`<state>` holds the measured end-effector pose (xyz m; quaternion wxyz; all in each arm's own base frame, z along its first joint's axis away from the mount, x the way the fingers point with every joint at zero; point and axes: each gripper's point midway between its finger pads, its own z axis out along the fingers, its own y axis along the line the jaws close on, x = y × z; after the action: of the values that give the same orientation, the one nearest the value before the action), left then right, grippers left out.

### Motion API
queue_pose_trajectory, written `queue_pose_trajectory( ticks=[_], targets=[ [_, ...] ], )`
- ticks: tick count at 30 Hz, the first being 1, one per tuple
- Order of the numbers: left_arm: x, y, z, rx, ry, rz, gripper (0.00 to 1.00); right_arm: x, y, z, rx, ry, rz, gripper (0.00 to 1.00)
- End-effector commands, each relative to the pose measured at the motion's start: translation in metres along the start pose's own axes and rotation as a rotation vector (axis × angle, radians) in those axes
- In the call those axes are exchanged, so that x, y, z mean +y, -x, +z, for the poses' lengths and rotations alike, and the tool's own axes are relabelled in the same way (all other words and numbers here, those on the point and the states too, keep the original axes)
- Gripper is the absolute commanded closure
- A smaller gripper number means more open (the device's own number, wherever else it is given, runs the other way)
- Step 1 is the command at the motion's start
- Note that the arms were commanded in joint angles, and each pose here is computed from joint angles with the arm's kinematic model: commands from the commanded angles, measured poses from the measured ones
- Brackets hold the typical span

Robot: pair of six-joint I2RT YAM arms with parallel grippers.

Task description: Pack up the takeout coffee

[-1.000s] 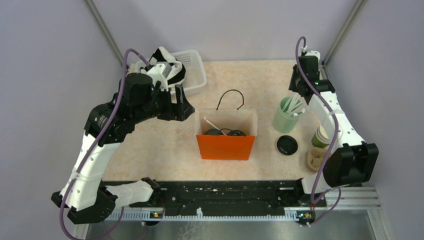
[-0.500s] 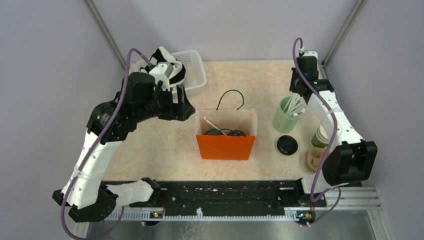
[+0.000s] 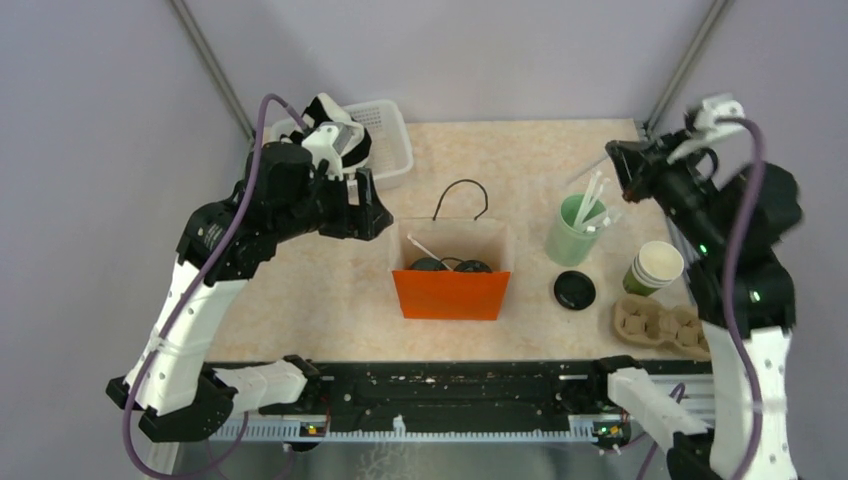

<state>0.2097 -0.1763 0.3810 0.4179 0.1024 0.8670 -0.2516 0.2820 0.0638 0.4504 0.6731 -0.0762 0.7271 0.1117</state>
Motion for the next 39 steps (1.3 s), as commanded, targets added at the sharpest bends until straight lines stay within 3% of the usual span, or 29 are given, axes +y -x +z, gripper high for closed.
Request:
queue_pose_trajectory(
  ticks=[1,6,11,17,23,39],
  targets=[
    [-0.006,0.010,0.005,-0.033,-0.035,0.025,0.15,0.094,0.059,-0.065,-0.269,0.523,-0.135,1.00],
    [-0.008,0.010,0.006,-0.031,-0.044,0.024,0.15,0.135,0.091,-0.105,-0.269,0.782,-0.057,1.00],
    [-0.008,0.009,0.003,-0.034,-0.045,0.016,0.16,0.152,0.093,-0.119,-0.219,0.922,0.002,1.00],
    [-0.009,0.007,0.000,-0.035,-0.051,0.002,0.16,0.148,0.090,-0.102,-0.244,0.903,0.044,1.00],
    [-0.009,0.005,-0.002,-0.032,-0.053,-0.017,0.16,0.146,0.073,-0.080,-0.186,0.894,0.064,1.00],
    [-0.007,0.001,-0.003,-0.034,-0.044,-0.044,0.16,0.199,-0.040,-0.042,0.119,0.917,-0.040,1.00]
  ],
)
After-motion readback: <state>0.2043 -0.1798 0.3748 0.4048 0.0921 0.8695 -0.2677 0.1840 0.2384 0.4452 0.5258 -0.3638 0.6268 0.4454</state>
